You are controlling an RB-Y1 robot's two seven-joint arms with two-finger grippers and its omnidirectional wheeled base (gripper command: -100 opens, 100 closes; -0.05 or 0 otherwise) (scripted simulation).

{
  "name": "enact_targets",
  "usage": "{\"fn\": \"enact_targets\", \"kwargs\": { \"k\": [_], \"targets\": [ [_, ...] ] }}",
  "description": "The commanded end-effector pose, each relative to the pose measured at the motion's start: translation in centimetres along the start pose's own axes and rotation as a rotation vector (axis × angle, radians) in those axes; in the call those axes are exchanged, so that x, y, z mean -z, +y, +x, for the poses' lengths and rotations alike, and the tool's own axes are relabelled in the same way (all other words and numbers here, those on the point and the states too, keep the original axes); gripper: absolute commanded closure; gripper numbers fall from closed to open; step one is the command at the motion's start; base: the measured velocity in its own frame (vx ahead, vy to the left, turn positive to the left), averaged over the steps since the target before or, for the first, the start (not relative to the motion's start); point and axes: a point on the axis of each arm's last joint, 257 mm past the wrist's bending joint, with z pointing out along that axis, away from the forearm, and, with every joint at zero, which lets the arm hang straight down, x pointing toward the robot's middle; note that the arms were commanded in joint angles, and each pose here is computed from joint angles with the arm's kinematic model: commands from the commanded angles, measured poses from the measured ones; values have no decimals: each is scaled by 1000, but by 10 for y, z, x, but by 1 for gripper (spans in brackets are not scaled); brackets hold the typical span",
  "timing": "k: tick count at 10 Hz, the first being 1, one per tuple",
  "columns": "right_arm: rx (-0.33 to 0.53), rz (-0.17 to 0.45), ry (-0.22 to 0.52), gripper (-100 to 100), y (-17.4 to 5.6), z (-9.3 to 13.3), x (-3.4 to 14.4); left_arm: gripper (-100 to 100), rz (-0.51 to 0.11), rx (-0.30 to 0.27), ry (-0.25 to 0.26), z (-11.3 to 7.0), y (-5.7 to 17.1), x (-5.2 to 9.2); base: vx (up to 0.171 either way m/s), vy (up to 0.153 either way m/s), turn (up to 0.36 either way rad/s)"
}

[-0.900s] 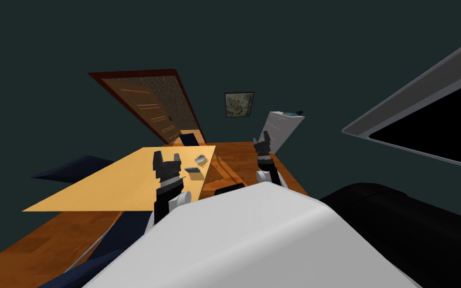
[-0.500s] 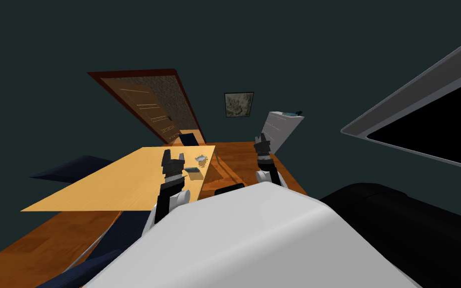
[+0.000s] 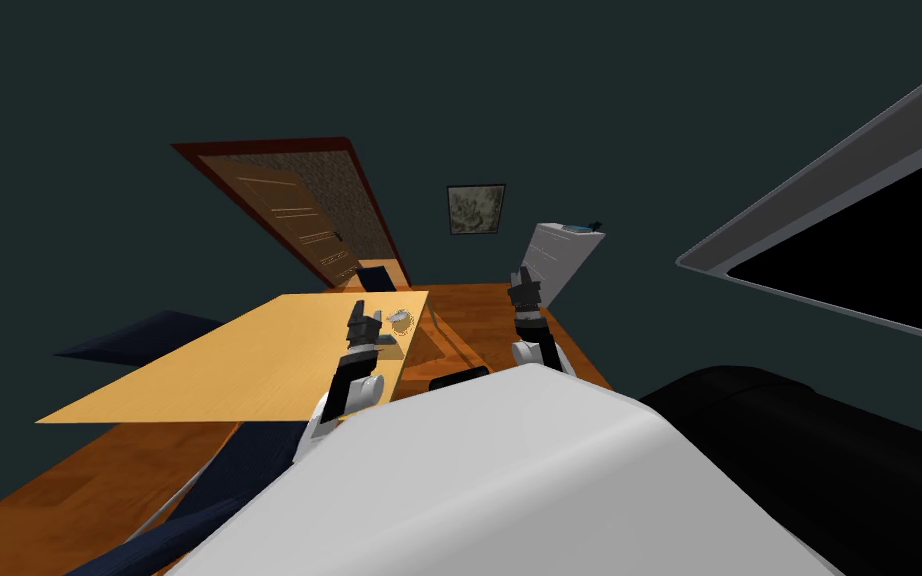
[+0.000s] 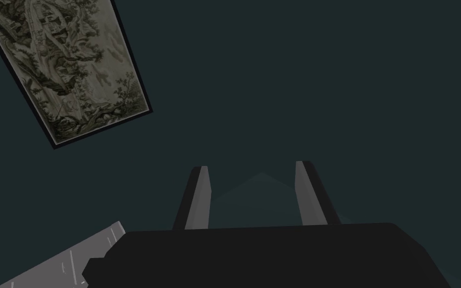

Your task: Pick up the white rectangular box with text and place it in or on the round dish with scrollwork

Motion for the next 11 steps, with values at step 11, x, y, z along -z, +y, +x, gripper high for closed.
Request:
{"fn": "enact_targets", "kwargs": {
  "k": [11],
  "targets": [
    [0, 0, 0, 0, 0, 0, 0, -100, -385, 6, 64, 18, 130, -12, -8, -33, -7]
  ]
}}
